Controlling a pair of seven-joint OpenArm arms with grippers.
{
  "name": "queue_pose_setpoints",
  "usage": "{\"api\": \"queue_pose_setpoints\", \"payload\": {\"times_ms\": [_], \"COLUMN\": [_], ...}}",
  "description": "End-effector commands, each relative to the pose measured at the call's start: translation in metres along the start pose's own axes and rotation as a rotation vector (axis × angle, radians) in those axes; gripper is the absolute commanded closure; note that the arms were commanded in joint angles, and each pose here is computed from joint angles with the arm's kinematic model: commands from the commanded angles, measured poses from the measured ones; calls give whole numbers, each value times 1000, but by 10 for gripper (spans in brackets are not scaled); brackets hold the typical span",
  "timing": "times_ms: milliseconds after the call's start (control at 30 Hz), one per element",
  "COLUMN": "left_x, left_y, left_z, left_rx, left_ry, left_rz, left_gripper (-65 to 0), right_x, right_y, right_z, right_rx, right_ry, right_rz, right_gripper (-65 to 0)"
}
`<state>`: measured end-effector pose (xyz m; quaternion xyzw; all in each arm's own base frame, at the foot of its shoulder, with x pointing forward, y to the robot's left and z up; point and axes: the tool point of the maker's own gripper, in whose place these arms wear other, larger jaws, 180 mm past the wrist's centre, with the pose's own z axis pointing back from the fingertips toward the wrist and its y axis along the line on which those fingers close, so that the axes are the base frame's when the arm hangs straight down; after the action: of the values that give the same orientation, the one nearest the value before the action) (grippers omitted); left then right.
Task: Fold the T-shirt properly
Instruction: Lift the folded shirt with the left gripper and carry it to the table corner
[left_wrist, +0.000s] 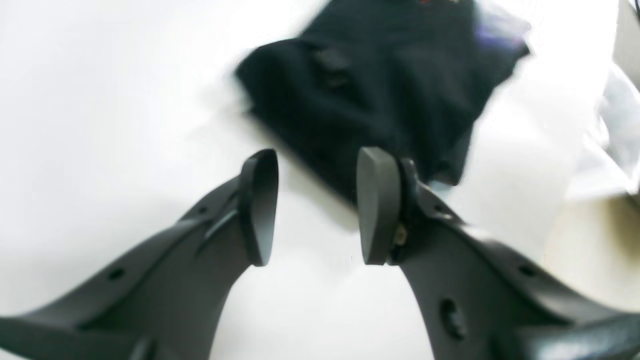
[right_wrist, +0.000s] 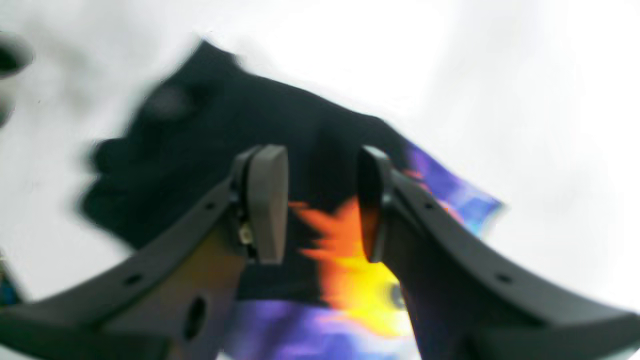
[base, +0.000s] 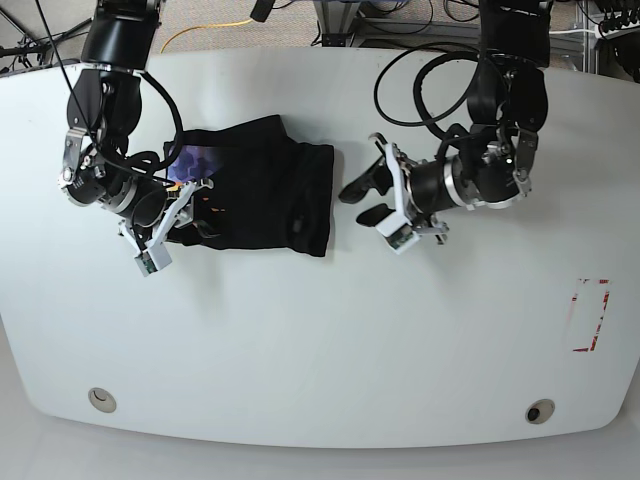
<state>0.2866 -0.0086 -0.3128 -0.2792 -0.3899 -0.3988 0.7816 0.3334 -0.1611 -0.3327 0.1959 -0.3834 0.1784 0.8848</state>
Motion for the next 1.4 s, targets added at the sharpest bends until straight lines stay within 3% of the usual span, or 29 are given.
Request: {"api": "queue_pose_setpoints", "payload": {"times_ms": [0,300,467,667,1000,1200,1367], "left_x": [20,16,-8,-39,-61,-45,-6], "left_y": [-23,-60,-50,-25,46,85,108], "left_z": [-17,-49,-56,-58,-51,-28,4], "left_rx": [-43,-81,-88,-76,6,82,191], "left_ry": [-35,59,92,122,189,198,124], "left_rz": [-50,-176,-128,-70,-41,-106,-166], "left_gripper": [-244,-244,-244,-244,-244,-244,-244], "right_x": [14,0,-16,-51,-75,-72,-65], "right_y": [-16,-71,-81,-70,5,84,140], "right_z": [-2,-17,-17,-19,-20,-36,-50], "right_rx": [-25,-209,-247,-226,-153,-13,97], "right_ry": [-29,110,154,203,169,146,139], "right_rz": [64,107,119,98,110,172,198], "right_gripper": [-214,-211,-209,-209,-209,-209,-209]}}
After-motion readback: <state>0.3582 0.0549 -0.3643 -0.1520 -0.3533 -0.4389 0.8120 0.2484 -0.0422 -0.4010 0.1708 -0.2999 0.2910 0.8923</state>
